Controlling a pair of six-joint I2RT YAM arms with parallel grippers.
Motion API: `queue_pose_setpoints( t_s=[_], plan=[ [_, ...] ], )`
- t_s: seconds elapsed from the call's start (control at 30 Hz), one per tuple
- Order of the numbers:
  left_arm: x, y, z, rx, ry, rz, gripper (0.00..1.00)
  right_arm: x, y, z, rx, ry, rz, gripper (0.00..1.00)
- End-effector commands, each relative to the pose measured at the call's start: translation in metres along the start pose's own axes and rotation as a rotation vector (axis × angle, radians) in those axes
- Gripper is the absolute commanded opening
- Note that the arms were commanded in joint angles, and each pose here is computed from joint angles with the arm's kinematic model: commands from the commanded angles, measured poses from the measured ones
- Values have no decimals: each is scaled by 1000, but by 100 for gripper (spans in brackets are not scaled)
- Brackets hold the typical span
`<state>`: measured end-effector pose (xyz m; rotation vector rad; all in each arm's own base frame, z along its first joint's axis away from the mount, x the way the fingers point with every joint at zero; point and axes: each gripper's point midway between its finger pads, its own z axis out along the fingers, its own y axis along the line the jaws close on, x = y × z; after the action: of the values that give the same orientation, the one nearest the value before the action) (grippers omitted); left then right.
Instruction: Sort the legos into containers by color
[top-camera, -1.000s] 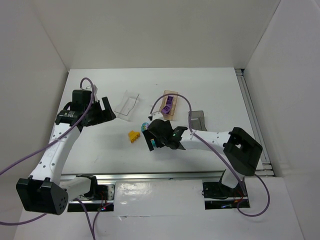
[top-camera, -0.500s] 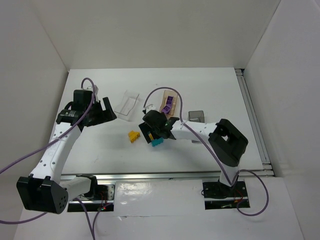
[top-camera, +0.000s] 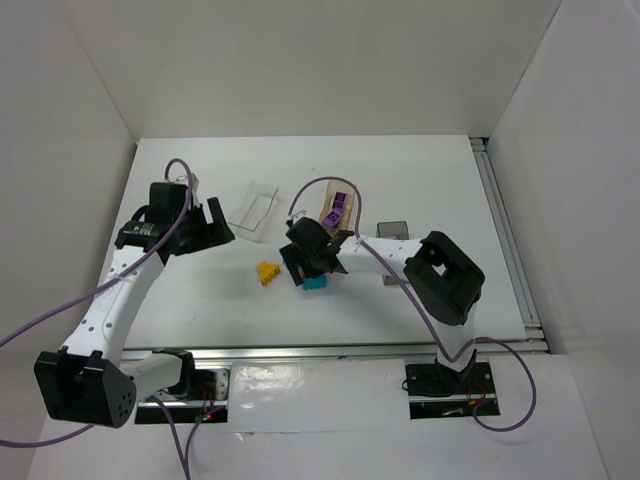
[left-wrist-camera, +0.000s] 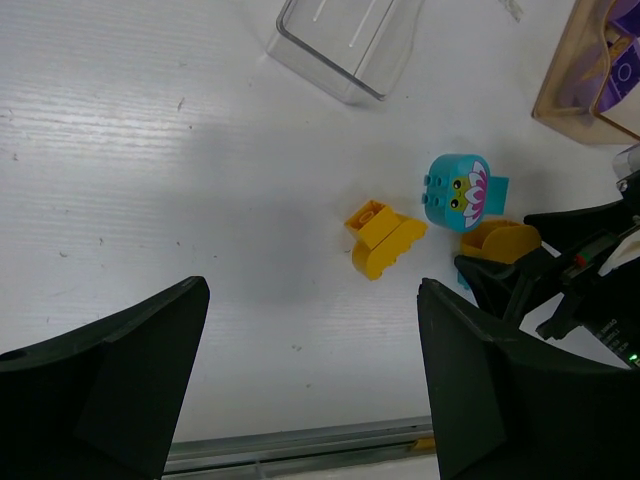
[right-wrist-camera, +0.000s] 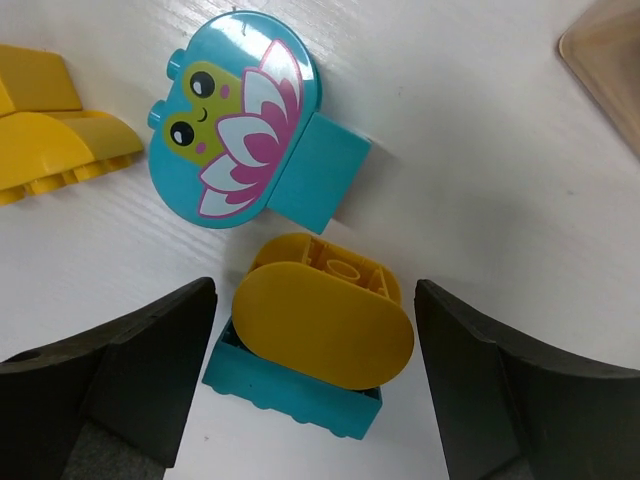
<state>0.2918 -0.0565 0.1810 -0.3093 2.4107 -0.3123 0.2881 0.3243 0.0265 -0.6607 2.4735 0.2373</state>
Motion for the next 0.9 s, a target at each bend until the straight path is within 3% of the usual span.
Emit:
queue_pose_setpoints(
  t_s=[0.0, 0.03, 0.1, 0.17, 0.33, 0.4, 0.53, 0.63, 0.67, 0.7, 0.77, 0.83, 0.87],
  plan=[
    [3, -5, 3, 22, 4, -18, 93, -4, 6, 0, 9, -3, 111, 86],
    [4, -5, 5, 18, 13, -19, 93, -5, 3, -3, 32, -8, 141, 86],
    [4, -5, 5, 18, 13, -19, 93, 0, -2, -2, 74, -6, 221, 97],
    [4, -5, 5, 18, 13, -19, 93, -1, -7, -3, 99, -19, 248, 97],
    [4, -5, 5, 18, 13, -19, 93, 1, -3, 0, 130, -20, 277, 84],
    [4, -5, 5, 18, 13, -19, 93, -1, -4, 2, 142, -20, 284, 72],
    [4, -5, 5, 18, 13, -19, 93, -10, -4, -3, 166, -41, 287, 66],
    [14, -25, 8, 149, 45, -25, 93, -20, -3, -17, 167, -78, 288, 62],
    [24, -45, 6, 274, 89, -22, 93, -29, -3, -22, 164, -103, 295, 62],
    [16, -63, 0, 381, 42, -24, 94, -30, -3, -27, 162, -106, 296, 62],
    [46, -87, -2, 587, 120, -42, 94, -46, -8, -40, 159, -152, 308, 62],
    [69, -96, 5, 654, 168, -126, 94, -53, -11, -44, 156, -172, 323, 62],
    [64, -107, 5, 711, 109, -104, 95, -57, -9, -46, 143, -177, 326, 62]
  ],
)
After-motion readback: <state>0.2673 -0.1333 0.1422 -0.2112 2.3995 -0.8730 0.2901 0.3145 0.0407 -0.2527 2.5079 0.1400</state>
